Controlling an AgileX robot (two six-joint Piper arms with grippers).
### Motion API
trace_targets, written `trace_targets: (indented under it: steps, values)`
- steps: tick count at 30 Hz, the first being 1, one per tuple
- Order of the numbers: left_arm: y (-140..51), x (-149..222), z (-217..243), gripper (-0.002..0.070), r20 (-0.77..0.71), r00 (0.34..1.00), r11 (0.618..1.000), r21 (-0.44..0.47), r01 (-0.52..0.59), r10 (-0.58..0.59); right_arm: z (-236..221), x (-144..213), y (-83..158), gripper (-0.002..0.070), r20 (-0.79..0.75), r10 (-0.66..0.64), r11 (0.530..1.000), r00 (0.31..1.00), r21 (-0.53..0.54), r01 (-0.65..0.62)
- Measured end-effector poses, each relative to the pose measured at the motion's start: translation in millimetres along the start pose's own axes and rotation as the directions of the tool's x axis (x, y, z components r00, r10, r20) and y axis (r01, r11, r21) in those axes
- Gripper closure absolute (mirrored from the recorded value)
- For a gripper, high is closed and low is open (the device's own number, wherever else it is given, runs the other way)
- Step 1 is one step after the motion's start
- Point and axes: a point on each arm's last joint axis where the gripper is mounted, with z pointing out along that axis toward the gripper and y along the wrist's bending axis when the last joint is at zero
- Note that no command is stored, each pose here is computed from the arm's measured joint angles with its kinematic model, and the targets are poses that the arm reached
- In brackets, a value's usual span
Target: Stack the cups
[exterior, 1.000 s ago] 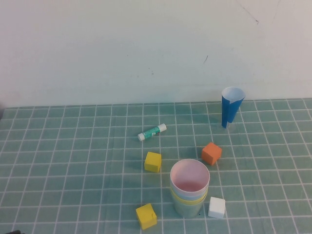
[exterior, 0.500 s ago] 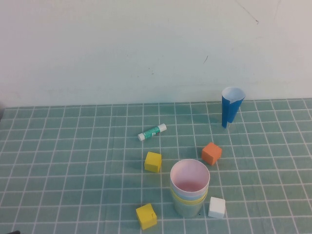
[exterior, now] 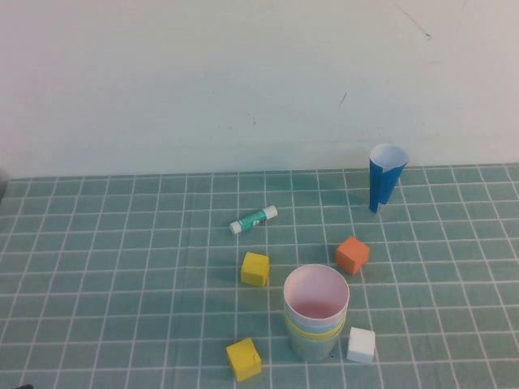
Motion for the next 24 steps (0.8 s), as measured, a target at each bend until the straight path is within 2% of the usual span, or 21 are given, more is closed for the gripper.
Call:
trace_targets:
  steps: [7,24]
  values:
    - [0.0,0.0,0.0,0.0677,0.0,1.0,1.0,0.0,0.0,0.0,-0.3,1.3,3.0,0.0678,-0.013,0.02,0.997,1.0,-0.07,-0.021]
    - [-0.1,0.2,0.0,0.0677,-0.002,1.0,1.0,0.001,0.001,-0.001,-0.5,1.0,3.1,0.0678,-0.013,0.018,0.997,1.0,-0.076,-0.019]
